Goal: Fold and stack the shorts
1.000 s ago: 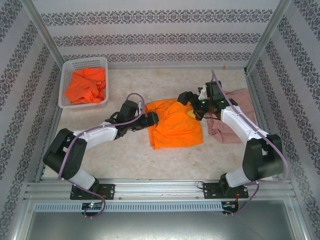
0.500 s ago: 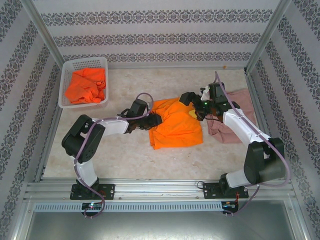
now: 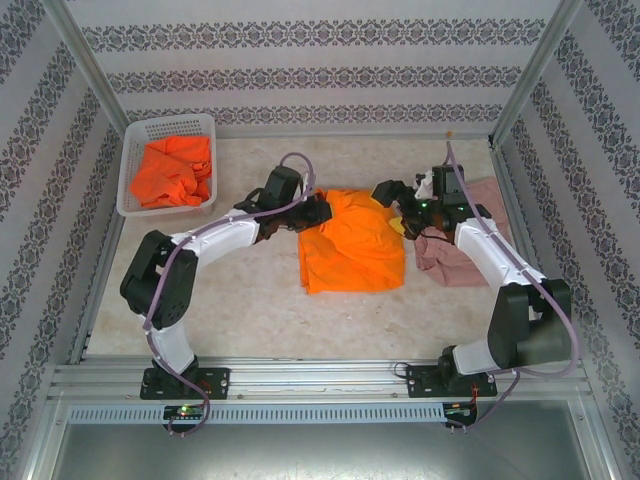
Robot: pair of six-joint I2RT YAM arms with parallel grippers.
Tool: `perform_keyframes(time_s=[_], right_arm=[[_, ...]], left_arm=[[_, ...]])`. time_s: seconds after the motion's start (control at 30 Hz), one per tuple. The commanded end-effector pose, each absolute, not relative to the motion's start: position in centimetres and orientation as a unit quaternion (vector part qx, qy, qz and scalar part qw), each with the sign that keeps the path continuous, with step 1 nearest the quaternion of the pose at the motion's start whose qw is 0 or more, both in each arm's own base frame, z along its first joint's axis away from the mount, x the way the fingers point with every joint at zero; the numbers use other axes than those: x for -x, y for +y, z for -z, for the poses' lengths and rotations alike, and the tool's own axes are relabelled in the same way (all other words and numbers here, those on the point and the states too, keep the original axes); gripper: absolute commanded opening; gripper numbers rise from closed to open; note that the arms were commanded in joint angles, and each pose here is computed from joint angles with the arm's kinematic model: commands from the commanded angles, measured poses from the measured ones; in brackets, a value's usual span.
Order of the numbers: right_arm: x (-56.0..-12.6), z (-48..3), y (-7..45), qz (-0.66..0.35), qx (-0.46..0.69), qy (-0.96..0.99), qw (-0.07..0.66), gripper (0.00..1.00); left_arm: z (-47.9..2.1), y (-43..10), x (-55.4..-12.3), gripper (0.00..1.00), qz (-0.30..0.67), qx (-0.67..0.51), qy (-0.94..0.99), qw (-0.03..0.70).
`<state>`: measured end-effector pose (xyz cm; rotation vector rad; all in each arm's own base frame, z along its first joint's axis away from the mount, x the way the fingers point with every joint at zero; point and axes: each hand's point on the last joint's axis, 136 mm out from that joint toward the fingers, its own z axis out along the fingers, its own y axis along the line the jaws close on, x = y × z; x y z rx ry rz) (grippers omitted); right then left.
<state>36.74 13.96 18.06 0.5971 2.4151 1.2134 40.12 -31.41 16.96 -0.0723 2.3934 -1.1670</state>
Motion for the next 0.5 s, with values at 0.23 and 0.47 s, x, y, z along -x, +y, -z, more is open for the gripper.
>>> perform_keyframes(time_s=[0.23, 0.47], right_arm=[[-35.2, -17.0, 15.1, -0.442, -0.194, 0.86, 0.165, 0.98], [-32.6, -14.5, 18.8, -0.44, -0.154, 0.877, 0.111, 0.98]], left_arm=[[-13.9, -26.2, -35.8, 0.0, 0.422, 0.046, 0.878, 0.224], [-5.2, -22.7, -32.0, 0.0, 0.37, 0.078, 0.906, 0.191]])
